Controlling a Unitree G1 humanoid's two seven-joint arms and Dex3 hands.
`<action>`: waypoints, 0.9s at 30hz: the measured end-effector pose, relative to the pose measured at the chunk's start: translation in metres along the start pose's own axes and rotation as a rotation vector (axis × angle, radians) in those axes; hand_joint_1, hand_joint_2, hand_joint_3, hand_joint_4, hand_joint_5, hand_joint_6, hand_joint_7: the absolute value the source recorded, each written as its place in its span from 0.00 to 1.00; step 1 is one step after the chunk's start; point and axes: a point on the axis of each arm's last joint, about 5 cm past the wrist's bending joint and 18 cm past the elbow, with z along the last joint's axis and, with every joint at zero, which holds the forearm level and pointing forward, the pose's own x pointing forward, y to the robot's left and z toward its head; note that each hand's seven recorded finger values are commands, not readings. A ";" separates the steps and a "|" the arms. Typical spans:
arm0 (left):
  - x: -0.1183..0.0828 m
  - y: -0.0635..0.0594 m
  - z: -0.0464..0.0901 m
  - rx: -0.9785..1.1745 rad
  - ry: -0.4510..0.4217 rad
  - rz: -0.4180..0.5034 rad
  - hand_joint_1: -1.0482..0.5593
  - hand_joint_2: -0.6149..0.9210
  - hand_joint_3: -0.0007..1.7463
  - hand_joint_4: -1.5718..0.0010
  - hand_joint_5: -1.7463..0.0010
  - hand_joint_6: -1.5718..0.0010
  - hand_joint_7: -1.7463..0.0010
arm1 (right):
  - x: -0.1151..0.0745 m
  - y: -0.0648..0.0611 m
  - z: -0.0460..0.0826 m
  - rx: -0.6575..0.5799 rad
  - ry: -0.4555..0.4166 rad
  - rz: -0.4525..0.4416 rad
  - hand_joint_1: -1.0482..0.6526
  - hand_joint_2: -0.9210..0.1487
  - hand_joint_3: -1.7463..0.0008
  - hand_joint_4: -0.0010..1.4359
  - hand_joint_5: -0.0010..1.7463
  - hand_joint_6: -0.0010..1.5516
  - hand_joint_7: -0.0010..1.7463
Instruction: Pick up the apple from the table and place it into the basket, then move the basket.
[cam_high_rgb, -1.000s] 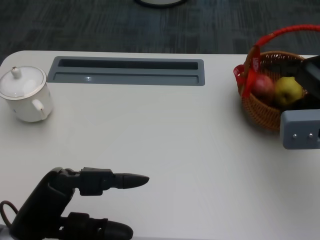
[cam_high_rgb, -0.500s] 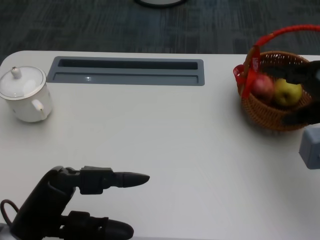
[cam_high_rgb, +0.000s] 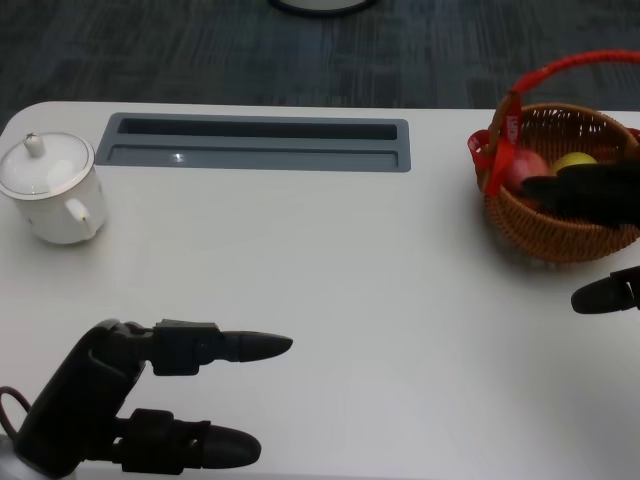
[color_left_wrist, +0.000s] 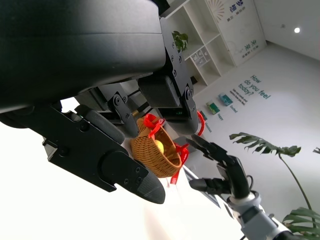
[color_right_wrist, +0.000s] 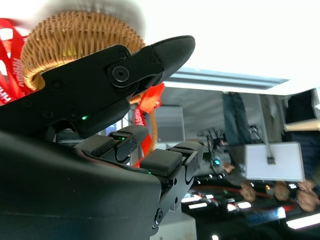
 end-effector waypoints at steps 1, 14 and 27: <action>0.000 0.000 0.000 0.001 0.000 -0.001 0.39 0.88 0.00 0.37 1.00 0.41 1.00 | -0.003 0.000 0.002 0.008 -0.013 -0.009 0.13 0.10 1.00 0.41 0.00 0.33 0.00; 0.001 0.002 -0.001 0.003 0.011 -0.008 0.39 0.87 0.00 0.37 1.00 0.41 1.00 | -0.013 0.014 0.042 0.193 -0.178 -0.120 0.16 0.12 1.00 0.43 0.01 0.35 0.01; 0.000 0.005 0.000 0.014 0.011 0.002 0.37 0.87 0.00 0.37 1.00 0.41 1.00 | -0.010 0.045 0.071 0.465 -0.223 -0.144 0.29 0.12 1.00 0.44 0.00 0.37 0.01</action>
